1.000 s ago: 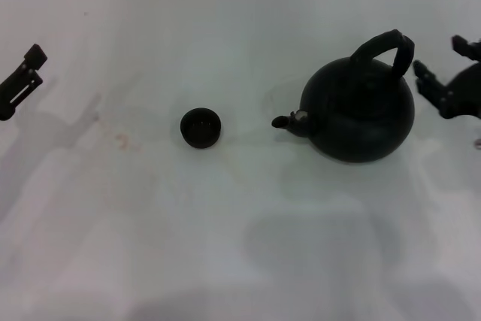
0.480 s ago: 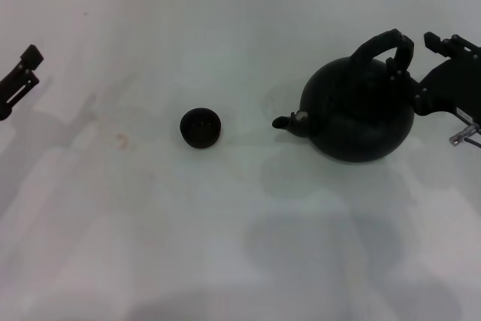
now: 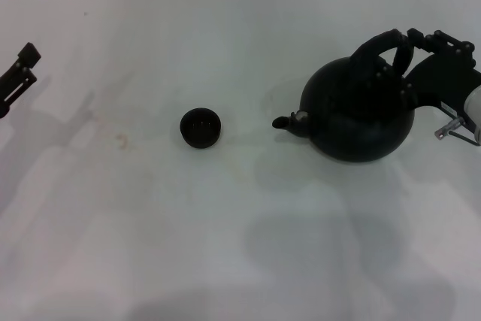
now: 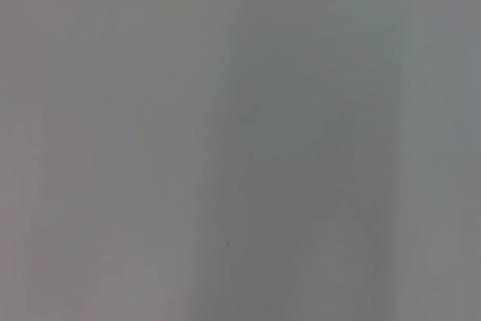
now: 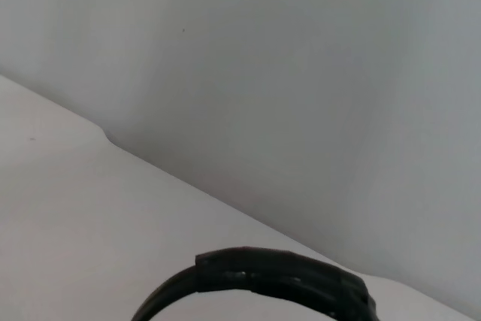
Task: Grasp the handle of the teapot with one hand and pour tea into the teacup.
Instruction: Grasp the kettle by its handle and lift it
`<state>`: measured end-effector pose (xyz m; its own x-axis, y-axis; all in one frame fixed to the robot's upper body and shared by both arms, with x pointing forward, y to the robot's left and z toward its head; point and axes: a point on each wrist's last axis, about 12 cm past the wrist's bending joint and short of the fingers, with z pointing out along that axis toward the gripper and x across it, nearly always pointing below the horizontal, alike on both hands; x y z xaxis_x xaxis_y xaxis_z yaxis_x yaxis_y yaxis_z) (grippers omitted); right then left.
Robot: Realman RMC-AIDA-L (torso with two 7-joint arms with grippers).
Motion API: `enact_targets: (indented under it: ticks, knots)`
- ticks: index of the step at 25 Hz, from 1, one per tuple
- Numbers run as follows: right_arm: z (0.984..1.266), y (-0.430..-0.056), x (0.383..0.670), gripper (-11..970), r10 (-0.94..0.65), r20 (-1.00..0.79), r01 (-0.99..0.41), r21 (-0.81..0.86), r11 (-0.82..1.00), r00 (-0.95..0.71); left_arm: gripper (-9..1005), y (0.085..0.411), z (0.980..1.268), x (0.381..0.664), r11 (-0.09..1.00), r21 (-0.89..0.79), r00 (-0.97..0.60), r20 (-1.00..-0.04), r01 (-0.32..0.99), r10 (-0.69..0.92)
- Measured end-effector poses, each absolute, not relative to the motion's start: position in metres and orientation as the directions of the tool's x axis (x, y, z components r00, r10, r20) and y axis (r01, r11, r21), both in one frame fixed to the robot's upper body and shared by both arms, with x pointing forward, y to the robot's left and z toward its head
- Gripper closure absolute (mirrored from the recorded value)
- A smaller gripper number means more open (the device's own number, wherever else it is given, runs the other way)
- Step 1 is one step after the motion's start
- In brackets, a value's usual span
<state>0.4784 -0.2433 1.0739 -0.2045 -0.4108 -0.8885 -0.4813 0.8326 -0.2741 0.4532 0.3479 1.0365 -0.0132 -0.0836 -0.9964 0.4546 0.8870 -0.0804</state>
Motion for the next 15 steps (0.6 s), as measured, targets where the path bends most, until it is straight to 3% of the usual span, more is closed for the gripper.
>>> enact_targets:
  ticks: [15]
  knots:
    - [1.0735,-0.2479,0.4800,394,-0.426,-0.881,-0.470,-0.293,0.833,-0.206,150,0.3475,1.0359,0.4538,0.889,-0.082,-0.017,-0.996,0.451,-0.083]
